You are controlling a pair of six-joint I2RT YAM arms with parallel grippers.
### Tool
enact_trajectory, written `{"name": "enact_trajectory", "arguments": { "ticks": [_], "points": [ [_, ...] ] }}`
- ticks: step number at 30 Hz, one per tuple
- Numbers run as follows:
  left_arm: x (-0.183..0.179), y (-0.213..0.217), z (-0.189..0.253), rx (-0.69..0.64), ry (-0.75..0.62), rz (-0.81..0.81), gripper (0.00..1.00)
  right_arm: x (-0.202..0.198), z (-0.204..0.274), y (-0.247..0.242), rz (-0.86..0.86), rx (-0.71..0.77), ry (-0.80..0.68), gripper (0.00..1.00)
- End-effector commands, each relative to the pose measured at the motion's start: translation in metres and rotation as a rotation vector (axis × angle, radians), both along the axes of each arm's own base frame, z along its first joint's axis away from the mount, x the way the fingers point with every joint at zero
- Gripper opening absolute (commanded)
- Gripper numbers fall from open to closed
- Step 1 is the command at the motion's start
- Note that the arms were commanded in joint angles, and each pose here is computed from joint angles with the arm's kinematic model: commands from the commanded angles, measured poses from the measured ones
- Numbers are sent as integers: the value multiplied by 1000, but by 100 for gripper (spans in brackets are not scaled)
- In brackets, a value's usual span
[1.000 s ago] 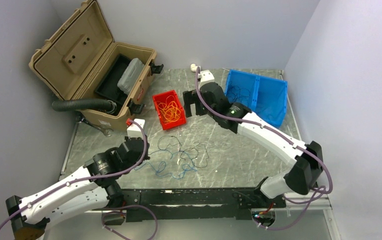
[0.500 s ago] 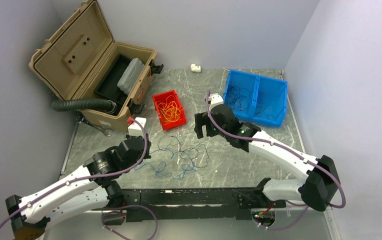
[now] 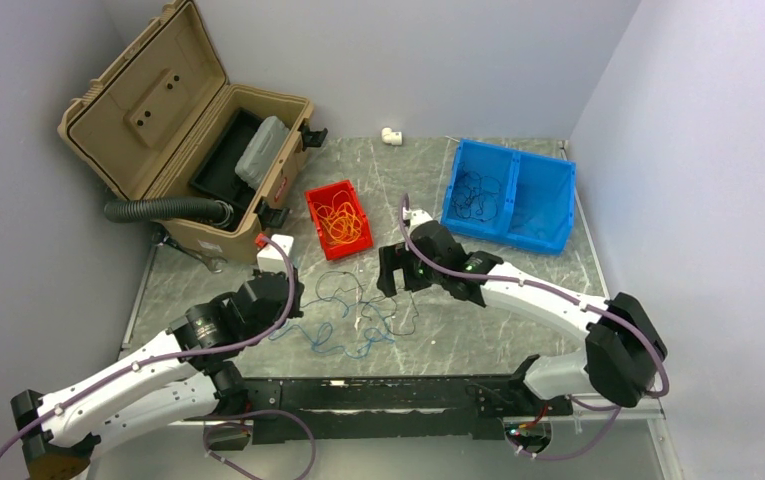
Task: Untangle the cables
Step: Untie the cable.
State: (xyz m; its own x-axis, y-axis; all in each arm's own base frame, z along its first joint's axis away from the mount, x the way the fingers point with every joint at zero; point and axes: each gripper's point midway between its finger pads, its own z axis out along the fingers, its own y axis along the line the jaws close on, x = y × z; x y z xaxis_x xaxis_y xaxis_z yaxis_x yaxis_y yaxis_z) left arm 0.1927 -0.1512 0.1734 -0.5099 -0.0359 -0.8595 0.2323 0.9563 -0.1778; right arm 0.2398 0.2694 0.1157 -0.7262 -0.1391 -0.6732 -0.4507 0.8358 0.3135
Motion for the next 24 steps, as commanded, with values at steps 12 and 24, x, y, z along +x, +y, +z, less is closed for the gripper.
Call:
{"name": "enact_trajectory", "arguments": {
  "ticks": [12,24],
  "points": [
    [1,-16,2,-56,4,-34,0,-4,-46,18,-81,40,107,100],
    [1,-13,4,-55,1,-26,0,-22,-86,14,-72,-81,175,59]
  ]
}}
